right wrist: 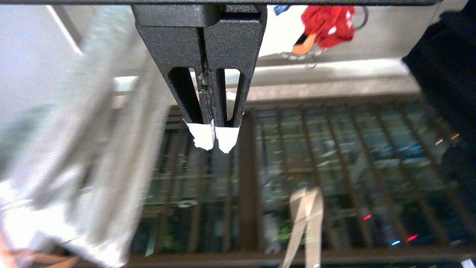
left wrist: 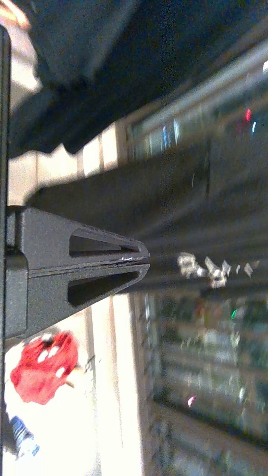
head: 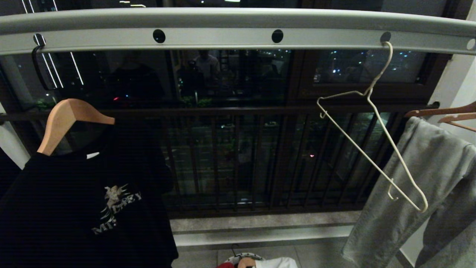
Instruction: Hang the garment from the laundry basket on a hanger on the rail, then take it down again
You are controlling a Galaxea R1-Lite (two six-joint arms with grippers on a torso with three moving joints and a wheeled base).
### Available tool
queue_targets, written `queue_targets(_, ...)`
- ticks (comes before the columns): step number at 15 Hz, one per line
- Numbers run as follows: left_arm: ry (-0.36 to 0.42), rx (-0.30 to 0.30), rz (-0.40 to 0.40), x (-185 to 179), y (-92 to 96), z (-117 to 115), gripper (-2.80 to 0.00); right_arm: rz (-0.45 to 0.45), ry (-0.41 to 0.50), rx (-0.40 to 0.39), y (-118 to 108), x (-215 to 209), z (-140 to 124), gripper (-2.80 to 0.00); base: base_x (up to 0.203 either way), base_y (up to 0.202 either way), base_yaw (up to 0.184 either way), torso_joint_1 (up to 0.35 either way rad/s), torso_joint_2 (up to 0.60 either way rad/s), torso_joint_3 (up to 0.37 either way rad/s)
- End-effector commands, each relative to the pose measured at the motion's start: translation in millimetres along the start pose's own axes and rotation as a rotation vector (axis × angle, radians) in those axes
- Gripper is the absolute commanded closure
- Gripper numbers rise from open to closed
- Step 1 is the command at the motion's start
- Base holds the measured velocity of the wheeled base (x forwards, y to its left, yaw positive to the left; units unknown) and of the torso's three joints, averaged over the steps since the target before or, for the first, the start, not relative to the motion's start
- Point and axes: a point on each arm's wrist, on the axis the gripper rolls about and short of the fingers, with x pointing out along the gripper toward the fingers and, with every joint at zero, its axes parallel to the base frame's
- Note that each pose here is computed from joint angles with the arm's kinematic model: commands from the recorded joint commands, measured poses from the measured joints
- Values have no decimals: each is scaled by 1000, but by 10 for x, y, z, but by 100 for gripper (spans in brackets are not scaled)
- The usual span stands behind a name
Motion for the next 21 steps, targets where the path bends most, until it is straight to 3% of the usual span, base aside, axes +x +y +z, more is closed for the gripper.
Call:
queue_targets(1,7,0,-24,9,-9,-30,0,22,-27,-14,-4,78,-392,0,0,0,0,0,0,0)
queue_targets(4,34,-10,-88,40,-35,-116,0,38,-39,-81,-8,268,-748,0,0,0,0,0,0,0)
queue_targets(9,23,-28,-90,42,-35,-109,0,44,31,-106,-16,396,-1075,0,0,0,0,0,0,0)
queue_targets(15,24,-83,-84,42,-33,-105,0,36,13,-75,-18,413,-1096,0,0,0,0,0,0,0)
queue_targets(21,24,-83,-83,42,-33,-104,0,29,12,-59,-19,414,-1094,0,0,0,0,0,0,0)
